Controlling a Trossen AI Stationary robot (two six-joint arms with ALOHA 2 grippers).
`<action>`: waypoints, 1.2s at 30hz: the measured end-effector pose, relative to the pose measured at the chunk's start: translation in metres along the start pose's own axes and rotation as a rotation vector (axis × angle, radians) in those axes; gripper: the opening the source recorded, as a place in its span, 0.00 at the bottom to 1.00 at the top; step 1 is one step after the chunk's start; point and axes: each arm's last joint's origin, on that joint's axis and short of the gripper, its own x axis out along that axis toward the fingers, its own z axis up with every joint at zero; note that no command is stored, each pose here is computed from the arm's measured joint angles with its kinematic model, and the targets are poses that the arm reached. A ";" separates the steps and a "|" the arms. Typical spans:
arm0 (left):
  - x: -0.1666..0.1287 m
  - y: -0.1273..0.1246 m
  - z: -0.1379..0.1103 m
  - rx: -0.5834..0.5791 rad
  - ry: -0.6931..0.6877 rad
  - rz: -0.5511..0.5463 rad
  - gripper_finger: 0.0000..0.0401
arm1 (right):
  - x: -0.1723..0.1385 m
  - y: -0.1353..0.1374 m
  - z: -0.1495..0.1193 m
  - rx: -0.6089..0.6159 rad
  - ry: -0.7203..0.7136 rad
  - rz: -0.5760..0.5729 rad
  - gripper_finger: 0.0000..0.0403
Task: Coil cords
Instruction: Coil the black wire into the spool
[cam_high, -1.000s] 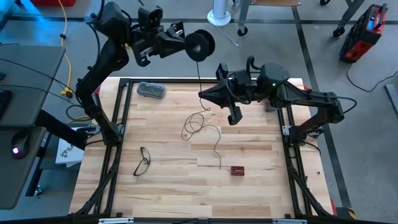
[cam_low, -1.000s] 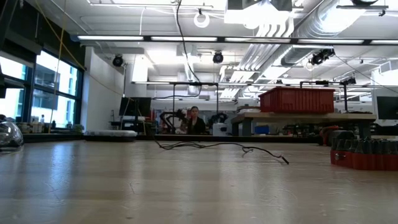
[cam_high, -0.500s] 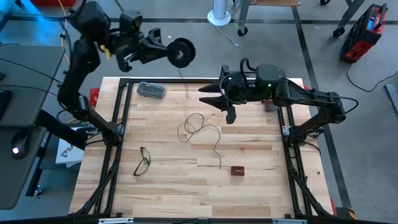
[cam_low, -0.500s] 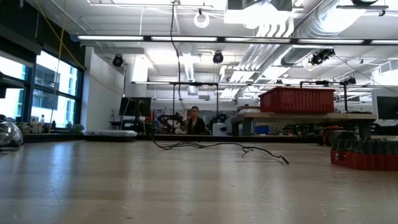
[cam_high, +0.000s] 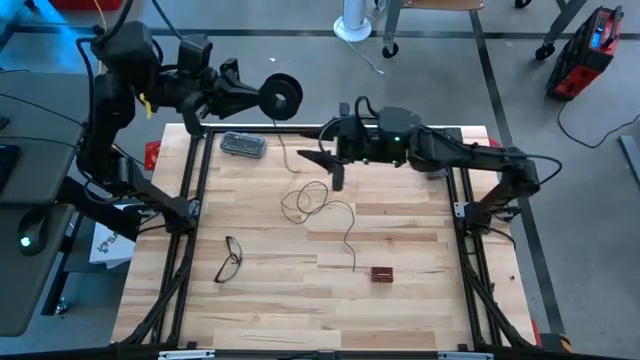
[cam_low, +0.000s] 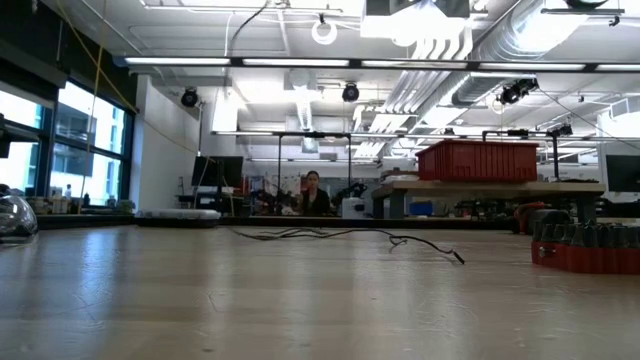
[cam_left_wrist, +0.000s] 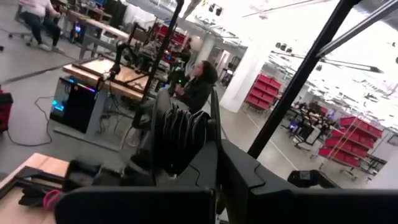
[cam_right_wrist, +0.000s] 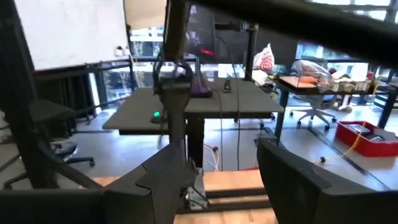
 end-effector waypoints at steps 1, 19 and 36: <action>0.001 -0.001 -0.001 0.003 -0.001 0.003 0.00 | 0.004 0.000 -0.002 0.002 -0.011 0.005 0.49; 0.005 -0.011 -0.003 -0.019 -0.014 -0.017 0.00 | 0.022 -0.003 -0.016 0.019 -0.011 0.186 0.49; 0.005 -0.015 -0.002 -0.028 -0.032 -0.043 0.00 | 0.029 -0.001 -0.025 0.012 0.008 0.254 0.49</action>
